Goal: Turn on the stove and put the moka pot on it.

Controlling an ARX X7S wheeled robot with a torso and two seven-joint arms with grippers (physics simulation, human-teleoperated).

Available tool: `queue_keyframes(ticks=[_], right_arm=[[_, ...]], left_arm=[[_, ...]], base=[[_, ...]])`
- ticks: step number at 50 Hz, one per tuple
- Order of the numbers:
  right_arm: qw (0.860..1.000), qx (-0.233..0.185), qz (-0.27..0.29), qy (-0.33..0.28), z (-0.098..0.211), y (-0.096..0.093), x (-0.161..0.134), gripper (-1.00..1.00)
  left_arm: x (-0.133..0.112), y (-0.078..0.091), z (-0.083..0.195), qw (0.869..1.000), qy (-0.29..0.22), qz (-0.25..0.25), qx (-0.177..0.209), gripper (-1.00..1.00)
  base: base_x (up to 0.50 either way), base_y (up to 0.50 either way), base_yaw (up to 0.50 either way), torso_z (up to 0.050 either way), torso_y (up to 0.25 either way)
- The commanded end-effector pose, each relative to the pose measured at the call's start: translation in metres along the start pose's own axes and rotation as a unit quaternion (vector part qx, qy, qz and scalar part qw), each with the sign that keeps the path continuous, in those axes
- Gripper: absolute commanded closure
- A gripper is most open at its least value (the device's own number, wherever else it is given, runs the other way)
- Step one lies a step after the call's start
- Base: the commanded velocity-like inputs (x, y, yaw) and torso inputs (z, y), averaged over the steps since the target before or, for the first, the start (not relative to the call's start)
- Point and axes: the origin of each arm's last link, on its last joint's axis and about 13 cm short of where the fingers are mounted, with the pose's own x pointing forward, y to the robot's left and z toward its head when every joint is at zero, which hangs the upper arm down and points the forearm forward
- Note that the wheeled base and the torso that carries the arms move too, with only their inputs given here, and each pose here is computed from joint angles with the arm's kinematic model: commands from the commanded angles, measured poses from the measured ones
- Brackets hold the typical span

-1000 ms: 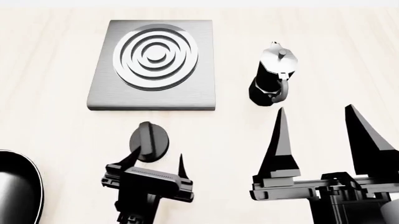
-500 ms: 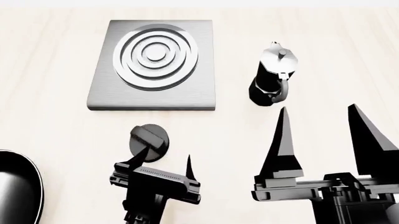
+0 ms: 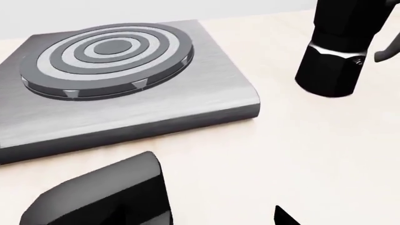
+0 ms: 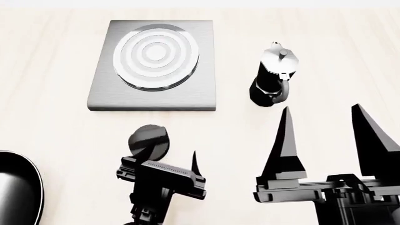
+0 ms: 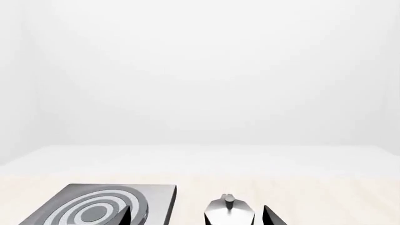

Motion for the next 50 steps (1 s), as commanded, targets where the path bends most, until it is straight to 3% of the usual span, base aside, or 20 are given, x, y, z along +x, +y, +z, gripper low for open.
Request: queue_keyframes(ticks=[1,16,33,43,50], right_arm=[[1.000,0.000,0.000,-0.001,0.001,0.000,0.000,-1.00],[1.000,-0.001,0.000,-0.002,0.002,0.000,0.000,-1.00],[1.000,-0.001,0.000,-0.003,0.002,0.000,0.000,-1.00],[1.000,-0.002,0.000,-0.002,0.001,0.000,0.000,-1.00],[1.000,-0.002,0.001,0.001,0.000,0.001,0.000,-1.00]], left_arm=[[0.009,0.000,0.002,1.000,-0.001,-0.001,0.007,-1.00],[0.021,0.003,0.006,1.000,-0.004,-0.001,0.015,-1.00],[0.016,0.004,0.010,1.000,-0.011,-0.005,0.019,-1.00],[0.000,0.003,0.019,0.999,-0.026,-0.013,0.020,-1.00],[-0.033,0.000,0.042,0.997,-0.064,-0.025,0.020,-1.00]], base=[[0.00,0.00,0.00,0.000,0.000],[0.00,0.00,0.00,0.000,0.000],[0.00,0.00,0.00,0.000,0.000],[0.00,0.00,0.00,0.000,0.000],[0.00,0.00,0.00,0.000,0.000]])
